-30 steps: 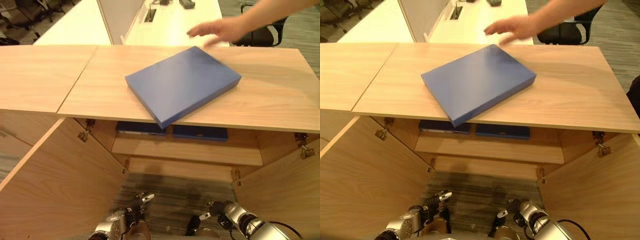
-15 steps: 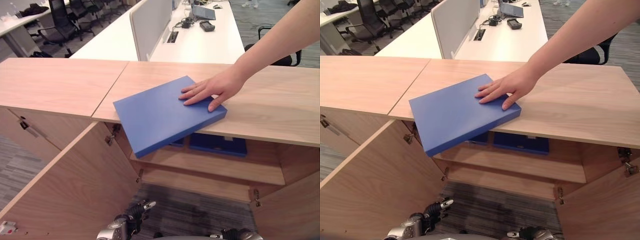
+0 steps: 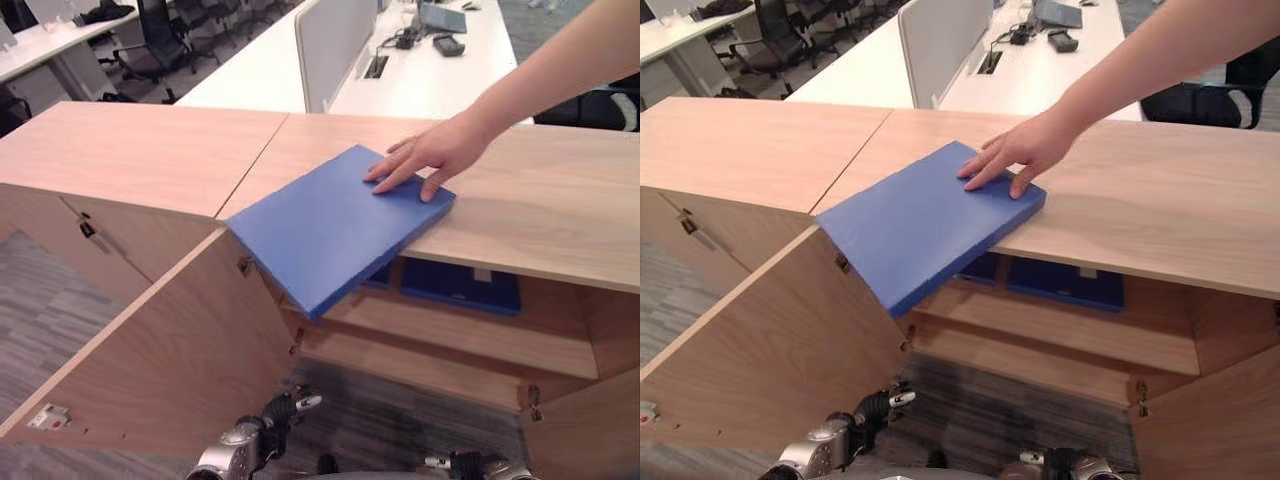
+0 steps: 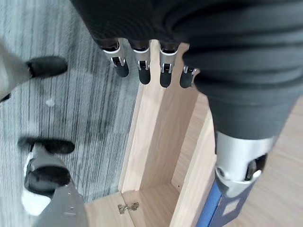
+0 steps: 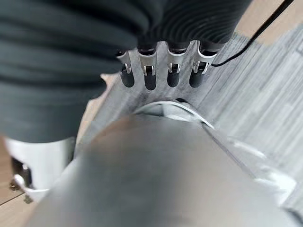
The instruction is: Put the empty folder in the office cabinet
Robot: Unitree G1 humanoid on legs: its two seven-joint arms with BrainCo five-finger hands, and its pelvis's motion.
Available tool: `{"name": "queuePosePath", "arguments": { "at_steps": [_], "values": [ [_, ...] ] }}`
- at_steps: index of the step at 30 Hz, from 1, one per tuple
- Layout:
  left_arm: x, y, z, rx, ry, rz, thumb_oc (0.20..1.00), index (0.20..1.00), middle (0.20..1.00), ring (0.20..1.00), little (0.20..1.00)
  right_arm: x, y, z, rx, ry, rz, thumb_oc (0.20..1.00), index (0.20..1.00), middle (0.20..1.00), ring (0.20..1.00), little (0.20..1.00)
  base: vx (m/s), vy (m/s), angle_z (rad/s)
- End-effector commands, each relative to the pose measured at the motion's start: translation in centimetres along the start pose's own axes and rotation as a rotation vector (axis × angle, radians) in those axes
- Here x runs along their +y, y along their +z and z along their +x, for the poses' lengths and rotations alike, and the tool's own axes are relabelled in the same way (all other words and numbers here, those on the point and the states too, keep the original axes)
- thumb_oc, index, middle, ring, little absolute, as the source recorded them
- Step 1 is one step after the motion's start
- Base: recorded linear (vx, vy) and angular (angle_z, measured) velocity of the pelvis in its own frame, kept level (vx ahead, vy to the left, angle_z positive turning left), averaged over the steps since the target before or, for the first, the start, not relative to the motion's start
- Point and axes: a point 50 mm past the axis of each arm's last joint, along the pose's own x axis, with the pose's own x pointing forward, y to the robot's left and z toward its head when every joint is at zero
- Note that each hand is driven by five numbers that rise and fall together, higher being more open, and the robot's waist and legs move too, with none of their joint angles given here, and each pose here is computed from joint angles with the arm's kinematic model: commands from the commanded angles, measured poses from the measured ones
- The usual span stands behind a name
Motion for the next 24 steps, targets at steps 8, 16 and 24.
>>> {"name": "queuePosePath", "arguments": {
  "at_steps": [8,16,24],
  "values": [
    [2.7,6.2,-4.6,-0.310,0.075,0.284,1.000,1.000,1.000,1.000,1.000,0.5,-2.0,0.0,0.075,-0.008,0.057,1.000,1.000,1.000,1.000,1.000,0.03,-0.114,0.12],
    [8.3,4.9,-12.1,-0.451,0.516,0.235,1.000,1.000,1.000,1.000,1.000,1.6,-5.5,-0.2,0.151,0.010,0.116,1.000,1.000,1.000,1.000,1.000,-0.01,-0.090,0.07],
    [10.1,3.2,-15.2,-0.526,0.848,0.152,1.000,1.000,1.000,1.000,1.000,4.0,-6.4,-0.2,0.164,0.033,0.173,1.000,1.000,1.000,1.000,1.000,0.00,-0.050,0.16]
  ]
}}
